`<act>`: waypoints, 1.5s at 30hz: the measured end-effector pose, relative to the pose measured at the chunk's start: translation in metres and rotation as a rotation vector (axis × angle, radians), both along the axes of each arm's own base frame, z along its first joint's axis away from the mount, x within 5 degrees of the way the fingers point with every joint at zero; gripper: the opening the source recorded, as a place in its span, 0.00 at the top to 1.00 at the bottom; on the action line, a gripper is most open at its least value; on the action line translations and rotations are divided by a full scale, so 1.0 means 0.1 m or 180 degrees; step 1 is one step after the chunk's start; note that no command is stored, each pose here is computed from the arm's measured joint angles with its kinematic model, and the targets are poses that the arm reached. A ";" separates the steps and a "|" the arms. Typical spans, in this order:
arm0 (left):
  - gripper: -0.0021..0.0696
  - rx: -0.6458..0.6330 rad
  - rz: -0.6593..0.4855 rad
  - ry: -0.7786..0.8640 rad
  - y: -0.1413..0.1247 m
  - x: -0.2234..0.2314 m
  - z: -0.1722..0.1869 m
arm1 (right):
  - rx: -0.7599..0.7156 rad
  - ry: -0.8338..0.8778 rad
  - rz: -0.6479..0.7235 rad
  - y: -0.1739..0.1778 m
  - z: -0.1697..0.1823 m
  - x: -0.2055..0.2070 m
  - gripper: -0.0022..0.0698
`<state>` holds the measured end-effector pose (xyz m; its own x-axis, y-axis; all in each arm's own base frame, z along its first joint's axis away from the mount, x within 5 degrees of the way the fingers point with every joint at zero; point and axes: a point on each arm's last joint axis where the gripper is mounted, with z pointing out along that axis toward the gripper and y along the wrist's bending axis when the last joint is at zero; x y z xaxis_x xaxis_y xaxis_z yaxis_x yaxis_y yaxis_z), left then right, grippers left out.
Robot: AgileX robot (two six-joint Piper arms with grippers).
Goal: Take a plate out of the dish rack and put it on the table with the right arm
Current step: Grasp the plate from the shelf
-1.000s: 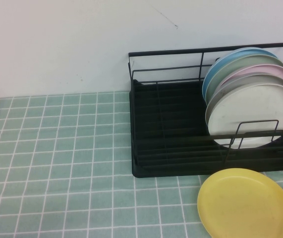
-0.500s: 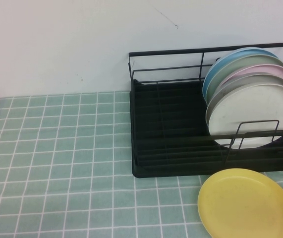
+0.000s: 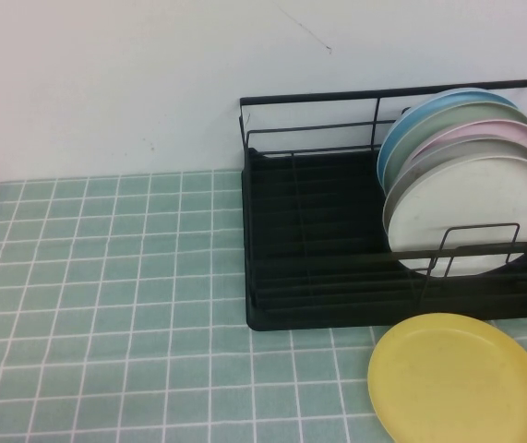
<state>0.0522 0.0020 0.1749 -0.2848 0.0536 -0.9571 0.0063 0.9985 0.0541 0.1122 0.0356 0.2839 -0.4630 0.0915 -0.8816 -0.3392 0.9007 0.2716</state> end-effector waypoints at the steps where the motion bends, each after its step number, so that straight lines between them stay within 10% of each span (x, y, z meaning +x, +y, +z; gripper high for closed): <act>1: 0.98 0.0000 0.0000 0.0000 0.00 0.00 0.00 | -0.0149 0.0092 0.0119 0.00 0.08 0.10 0.97; 9: 0.98 0.0000 0.0000 0.0000 0.00 0.00 0.00 | -0.1087 0.0310 0.0784 -0.06 0.44 0.80 0.95; 19: 0.98 0.0000 0.0000 0.0000 0.00 0.00 0.00 | -0.1916 0.0106 0.1667 -0.12 0.40 1.65 0.60; 45: 0.98 0.0000 0.0000 0.0000 0.00 0.00 0.00 | -0.2598 -0.0320 0.2373 -0.01 -0.12 2.56 0.57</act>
<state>0.0522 0.0020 0.1749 -0.2848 0.0536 -0.9571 0.0063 0.9985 0.0541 0.3679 0.0349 0.2722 -0.0833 -0.8054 -0.5869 -0.8577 0.3578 -0.3693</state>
